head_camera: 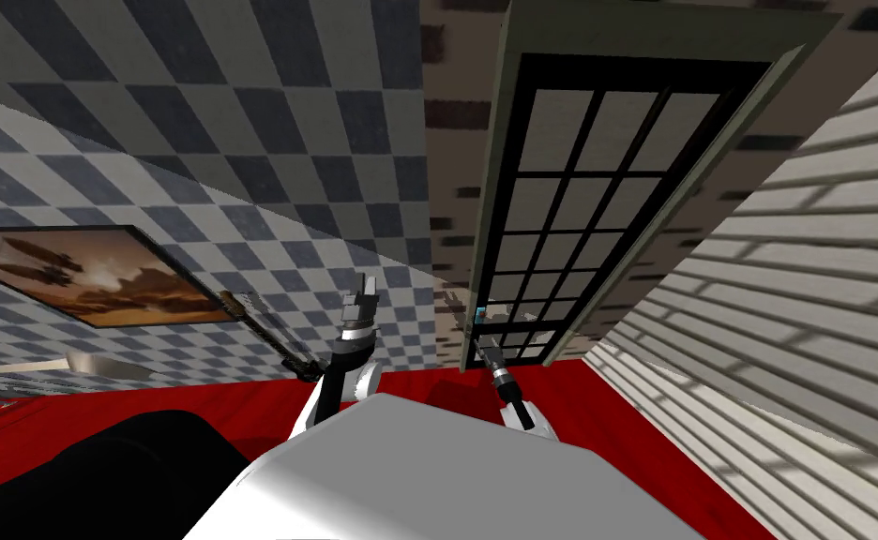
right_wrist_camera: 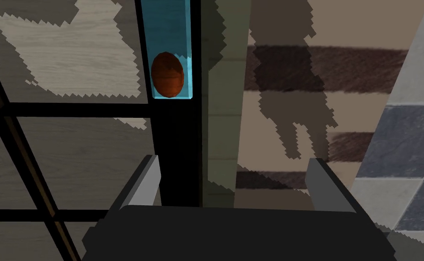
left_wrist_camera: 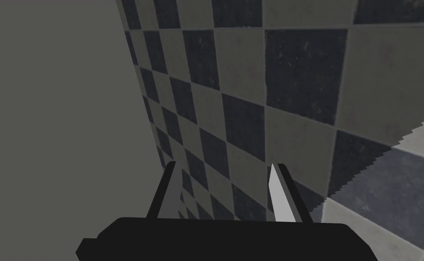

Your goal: Pull the door open

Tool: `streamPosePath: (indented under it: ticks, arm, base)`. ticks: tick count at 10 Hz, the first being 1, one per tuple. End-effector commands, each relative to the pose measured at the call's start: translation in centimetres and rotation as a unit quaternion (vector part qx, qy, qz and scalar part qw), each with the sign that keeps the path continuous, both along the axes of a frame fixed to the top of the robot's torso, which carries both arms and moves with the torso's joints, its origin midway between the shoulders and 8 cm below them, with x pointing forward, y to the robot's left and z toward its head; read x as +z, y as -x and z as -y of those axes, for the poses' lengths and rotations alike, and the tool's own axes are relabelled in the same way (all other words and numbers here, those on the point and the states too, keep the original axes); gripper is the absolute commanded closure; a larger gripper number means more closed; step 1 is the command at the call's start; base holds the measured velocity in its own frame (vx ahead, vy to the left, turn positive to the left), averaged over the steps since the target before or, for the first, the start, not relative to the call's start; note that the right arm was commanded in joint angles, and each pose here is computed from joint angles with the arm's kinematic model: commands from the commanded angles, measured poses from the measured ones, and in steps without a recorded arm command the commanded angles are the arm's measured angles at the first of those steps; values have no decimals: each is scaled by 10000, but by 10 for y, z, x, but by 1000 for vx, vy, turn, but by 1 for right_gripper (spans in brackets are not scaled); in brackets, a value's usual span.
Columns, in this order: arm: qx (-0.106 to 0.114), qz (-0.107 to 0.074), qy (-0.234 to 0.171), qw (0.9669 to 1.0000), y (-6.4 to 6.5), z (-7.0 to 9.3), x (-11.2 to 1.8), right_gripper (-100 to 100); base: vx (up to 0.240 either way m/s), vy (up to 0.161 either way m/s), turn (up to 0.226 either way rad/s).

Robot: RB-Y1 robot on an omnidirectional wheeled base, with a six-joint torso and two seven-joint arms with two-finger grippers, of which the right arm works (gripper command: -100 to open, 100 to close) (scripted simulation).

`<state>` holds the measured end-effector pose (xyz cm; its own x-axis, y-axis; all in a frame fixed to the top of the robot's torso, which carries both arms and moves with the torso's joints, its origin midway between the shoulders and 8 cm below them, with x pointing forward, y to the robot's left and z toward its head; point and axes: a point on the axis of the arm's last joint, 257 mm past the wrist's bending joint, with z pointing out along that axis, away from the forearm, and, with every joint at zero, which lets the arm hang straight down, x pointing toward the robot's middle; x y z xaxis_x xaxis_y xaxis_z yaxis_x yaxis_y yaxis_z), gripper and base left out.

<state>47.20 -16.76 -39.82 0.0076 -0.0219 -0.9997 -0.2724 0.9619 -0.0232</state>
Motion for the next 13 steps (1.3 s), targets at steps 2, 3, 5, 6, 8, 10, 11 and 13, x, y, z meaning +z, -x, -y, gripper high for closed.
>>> streamPosePath:
  ticks: [2,3,5,6,8,10,11,13]
  arm:
    - [-261,9,55,9996,0,20,0,-100]
    - [-346,12,61,9994,0,25,0,-100]
    - [-473,13,62,9989,0,32,0,-100]
    - [-555,13,57,9984,0,36,0,-100]
    - [-819,1,4,9966,2,46,0,-100]
    - [-970,-14,-57,9953,3,49,-1,-100]
    - [-1038,-24,-95,9946,4,49,-1,-100]
    - [-1098,-34,-136,9939,5,48,-1,-100]
  base:
    - [4,48,273]
    - [66,29,320]
    - [59,11,124]
    - [82,-7,313]
    - [135,-45,253]
    - [179,-167,46]
    - [136,-177,-71]
    - [185,-152,-102]
